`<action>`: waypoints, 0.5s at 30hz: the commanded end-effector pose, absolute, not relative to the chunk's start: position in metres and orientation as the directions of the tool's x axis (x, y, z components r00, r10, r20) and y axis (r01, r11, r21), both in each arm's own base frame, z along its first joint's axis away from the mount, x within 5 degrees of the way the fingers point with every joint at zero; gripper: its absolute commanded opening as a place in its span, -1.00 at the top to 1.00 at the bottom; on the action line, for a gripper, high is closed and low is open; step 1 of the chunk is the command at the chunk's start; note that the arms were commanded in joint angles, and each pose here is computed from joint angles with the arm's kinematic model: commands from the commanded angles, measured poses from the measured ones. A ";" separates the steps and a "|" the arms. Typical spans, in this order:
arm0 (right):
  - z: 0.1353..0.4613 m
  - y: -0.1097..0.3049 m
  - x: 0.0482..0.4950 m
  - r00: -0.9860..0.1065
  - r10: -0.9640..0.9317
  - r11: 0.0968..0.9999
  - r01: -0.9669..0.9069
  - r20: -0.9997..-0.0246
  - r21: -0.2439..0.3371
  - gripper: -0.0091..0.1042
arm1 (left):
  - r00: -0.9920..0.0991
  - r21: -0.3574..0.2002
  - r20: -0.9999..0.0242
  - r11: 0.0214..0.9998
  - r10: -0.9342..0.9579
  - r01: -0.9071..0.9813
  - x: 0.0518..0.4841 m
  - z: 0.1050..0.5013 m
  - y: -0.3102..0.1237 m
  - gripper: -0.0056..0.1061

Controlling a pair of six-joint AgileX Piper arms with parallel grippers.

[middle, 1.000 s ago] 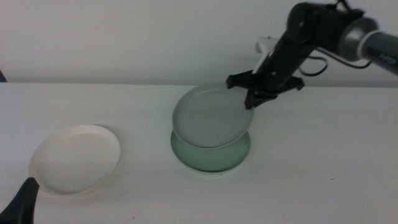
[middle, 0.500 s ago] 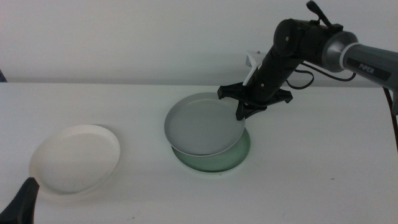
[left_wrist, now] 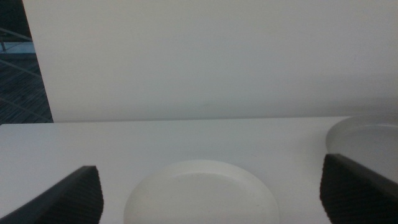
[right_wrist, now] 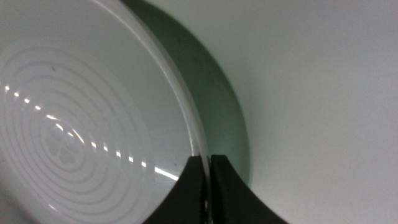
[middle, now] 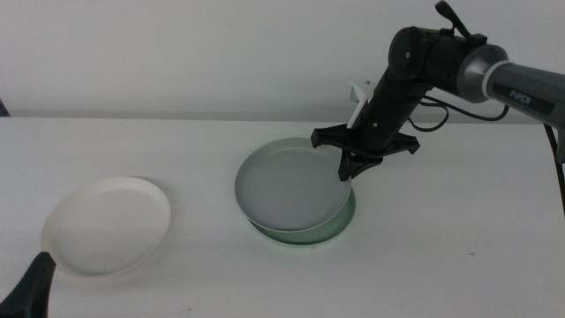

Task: Stack the three bowls on top of each other.

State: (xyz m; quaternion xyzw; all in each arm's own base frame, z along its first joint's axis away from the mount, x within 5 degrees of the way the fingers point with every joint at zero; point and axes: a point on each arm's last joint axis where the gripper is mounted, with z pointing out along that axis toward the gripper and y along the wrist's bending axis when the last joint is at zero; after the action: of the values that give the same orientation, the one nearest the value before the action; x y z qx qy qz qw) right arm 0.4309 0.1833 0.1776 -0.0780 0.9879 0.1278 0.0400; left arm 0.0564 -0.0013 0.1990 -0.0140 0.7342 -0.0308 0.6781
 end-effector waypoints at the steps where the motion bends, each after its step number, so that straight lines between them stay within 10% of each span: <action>1: 0.178 0.184 0.429 -0.986 -0.149 0.956 -0.163 -0.075 0.245 0.87 | -0.064 -0.074 -0.995 0.997 -0.073 0.022 0.055 0.189 -0.001 -0.78; 15: 0.176 0.178 0.428 -0.990 -0.132 0.972 -0.140 -0.054 0.188 0.73 | -0.064 -0.074 -0.995 0.997 -0.072 0.022 0.055 0.189 -0.001 -0.78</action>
State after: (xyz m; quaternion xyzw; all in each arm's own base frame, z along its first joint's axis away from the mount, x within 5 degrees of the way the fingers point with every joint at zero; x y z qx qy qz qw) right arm 0.4278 0.1781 0.1763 -0.0694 0.9923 0.1002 0.0199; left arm 0.0564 -0.0013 0.1990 -0.0140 0.7342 -0.0308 0.6781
